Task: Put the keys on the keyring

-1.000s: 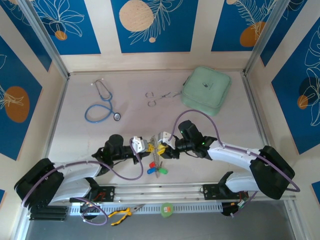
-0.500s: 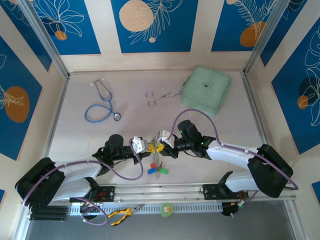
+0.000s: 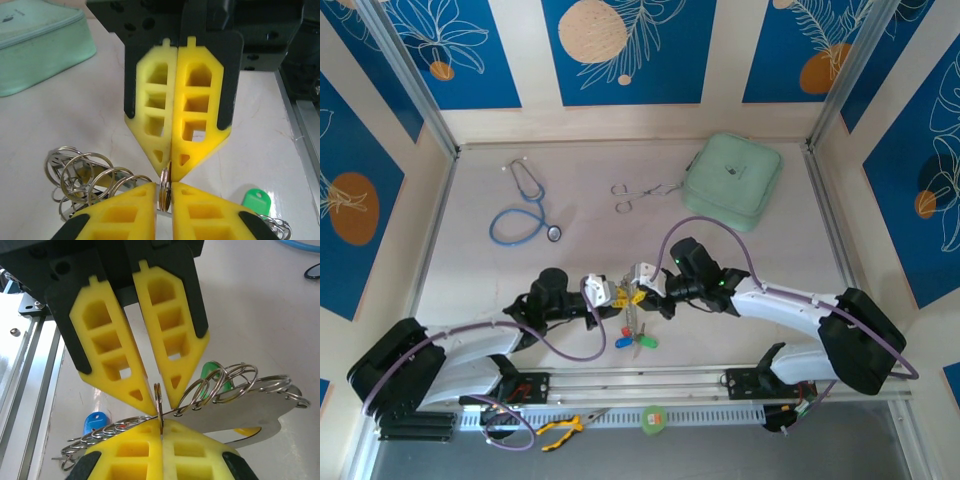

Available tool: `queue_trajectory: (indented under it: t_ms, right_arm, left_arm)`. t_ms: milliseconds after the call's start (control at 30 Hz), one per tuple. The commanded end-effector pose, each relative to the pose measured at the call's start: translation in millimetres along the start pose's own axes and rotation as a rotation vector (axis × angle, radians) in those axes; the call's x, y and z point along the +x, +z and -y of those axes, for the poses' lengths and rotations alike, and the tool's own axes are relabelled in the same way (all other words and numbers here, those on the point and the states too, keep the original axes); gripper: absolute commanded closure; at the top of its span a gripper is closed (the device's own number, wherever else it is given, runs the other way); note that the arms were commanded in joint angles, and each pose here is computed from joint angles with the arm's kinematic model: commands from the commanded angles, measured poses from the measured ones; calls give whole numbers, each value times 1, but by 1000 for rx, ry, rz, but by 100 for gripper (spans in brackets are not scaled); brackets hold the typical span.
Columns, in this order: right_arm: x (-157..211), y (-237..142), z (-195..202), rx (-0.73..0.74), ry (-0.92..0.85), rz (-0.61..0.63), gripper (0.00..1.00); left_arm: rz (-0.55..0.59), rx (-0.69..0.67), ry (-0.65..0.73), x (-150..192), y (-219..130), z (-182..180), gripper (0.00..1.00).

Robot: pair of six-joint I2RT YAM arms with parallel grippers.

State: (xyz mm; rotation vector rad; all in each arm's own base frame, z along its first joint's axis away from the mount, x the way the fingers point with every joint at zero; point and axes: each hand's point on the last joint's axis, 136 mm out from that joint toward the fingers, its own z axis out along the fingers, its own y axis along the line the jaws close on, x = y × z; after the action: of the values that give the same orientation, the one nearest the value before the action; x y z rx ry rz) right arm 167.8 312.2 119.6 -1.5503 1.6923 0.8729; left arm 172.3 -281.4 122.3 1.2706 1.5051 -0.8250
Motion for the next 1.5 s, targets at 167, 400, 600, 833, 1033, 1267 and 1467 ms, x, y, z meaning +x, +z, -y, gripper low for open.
queue_trajectory:
  t_ms: [167,400,600,833,1033,1267,1467]
  right_arm:
    - [-4,1,-9,-39,-107,-127,100]
    - [-8,2,-11,-48,-146,-196,100]
    - [-21,-11,-6,-8,-97,-15,76]
    - [-7,-12,-14,4,-161,56,70]
    - [-4,-7,-8,92,-262,49,72]
    - [-10,-6,-14,93,-325,83,76]
    - [-12,-6,-16,104,-347,92,80]
  left_arm:
    - [-65,7,55,-1,-1,-1,87]
    - [-87,22,76,-1,0,0,96]
    - [-20,33,126,-11,-1,3,100]
    - [78,54,289,-21,-5,14,100]
    - [104,41,384,-27,-7,16,100]
    - [114,43,406,-28,-7,19,100]
    - [111,52,403,-26,-7,21,100]
